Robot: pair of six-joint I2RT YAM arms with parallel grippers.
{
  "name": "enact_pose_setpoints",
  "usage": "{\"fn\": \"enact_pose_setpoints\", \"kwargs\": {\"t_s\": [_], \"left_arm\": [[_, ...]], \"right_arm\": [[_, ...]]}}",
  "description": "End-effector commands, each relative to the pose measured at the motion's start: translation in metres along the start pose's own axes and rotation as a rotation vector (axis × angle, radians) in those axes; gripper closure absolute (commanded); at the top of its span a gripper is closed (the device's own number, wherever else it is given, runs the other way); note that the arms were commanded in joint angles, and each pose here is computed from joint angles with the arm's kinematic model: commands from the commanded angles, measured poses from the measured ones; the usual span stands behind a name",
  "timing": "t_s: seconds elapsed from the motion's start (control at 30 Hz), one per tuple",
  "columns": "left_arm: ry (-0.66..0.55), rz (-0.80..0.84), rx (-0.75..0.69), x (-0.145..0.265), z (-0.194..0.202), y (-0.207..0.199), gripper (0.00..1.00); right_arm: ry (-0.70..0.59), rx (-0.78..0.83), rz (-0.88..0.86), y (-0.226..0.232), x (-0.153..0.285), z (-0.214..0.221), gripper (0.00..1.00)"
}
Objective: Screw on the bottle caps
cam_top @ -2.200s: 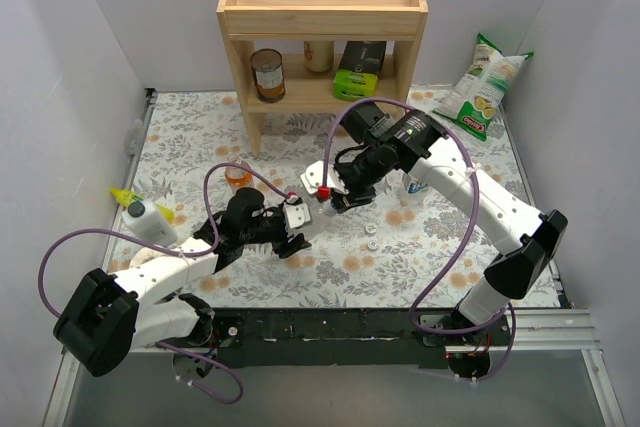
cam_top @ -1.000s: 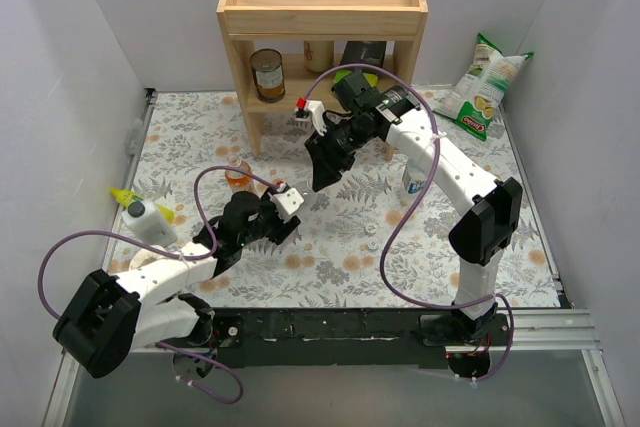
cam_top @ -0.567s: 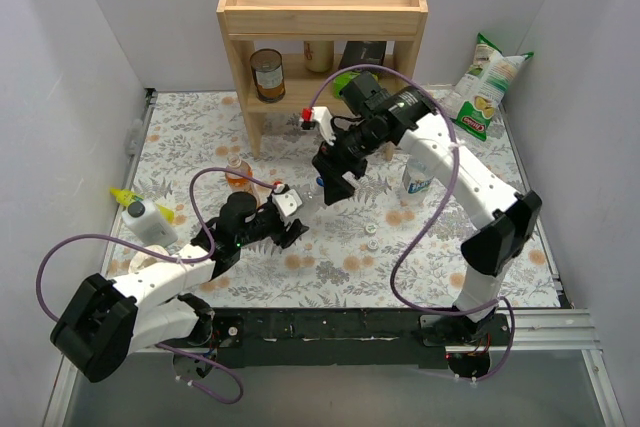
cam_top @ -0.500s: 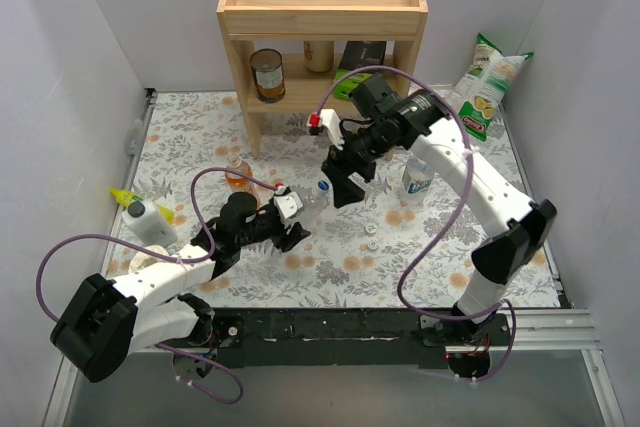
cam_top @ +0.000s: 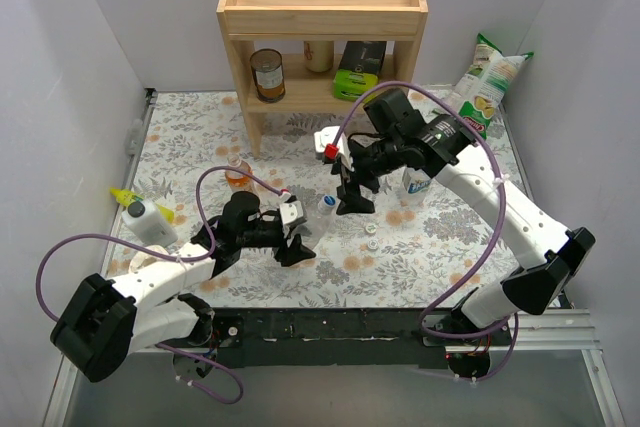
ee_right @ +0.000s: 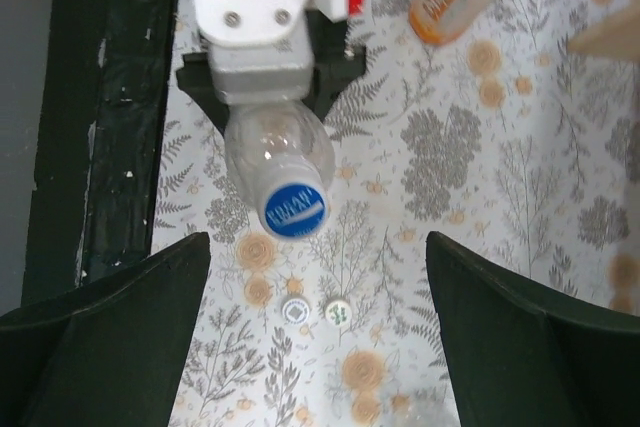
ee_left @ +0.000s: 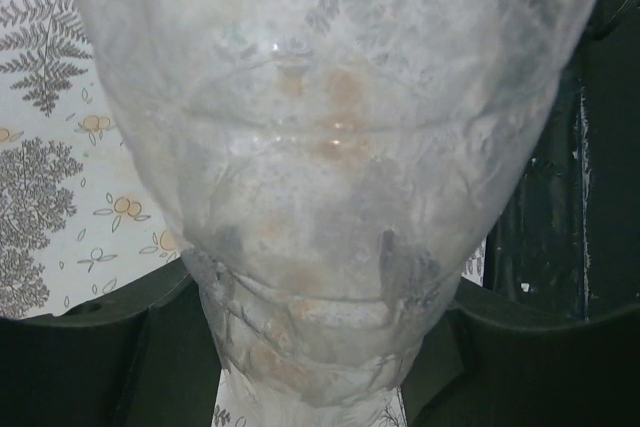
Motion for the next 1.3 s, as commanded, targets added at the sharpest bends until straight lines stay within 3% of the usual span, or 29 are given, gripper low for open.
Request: {"fn": "enact_pose_setpoints", "kwargs": {"t_s": [0.0, 0.47, 0.93, 1.13, 1.27], "left_arm": [[-0.034, 0.065, -0.019, -0.002, -0.02, -0.007, 1.0], [-0.12, 0.019, 0.14, 0.003, -0.036, 0.008, 1.0], [-0.179, -0.025, 0.098, 0.008, -0.05, 0.016, 1.0], [-0.201, -0.065, 0.126, 0.011, -0.054, 0.022, 1.0], [-0.164, -0.015, 0.056, 0.011, -0.051, 0.019, 1.0]], "right_arm": [[-0.123, 0.132, -0.067, 0.005, -0.015, -0.02, 0.05], [-0.045, 0.138, -0.147, 0.018, -0.018, -0.007, 0.08], [0.097, -0.043, -0.16, 0.029, -0.021, 0.015, 0.17], [0.136, -0.051, -0.206, 0.049, -0.002, 0.017, 0.22], [0.053, -0.149, -0.044, 0.017, 0.018, 0.014, 0.22]]}}
Point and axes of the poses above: each gripper's point midway between its finger pads, its own x axis back along the fingers, its own y axis along the line the jaws close on, z = x × y, the point moved 8 cm from there along x, back along the fingers, and after that the axes turned 14 degrees about x, right-handed, at the moved point
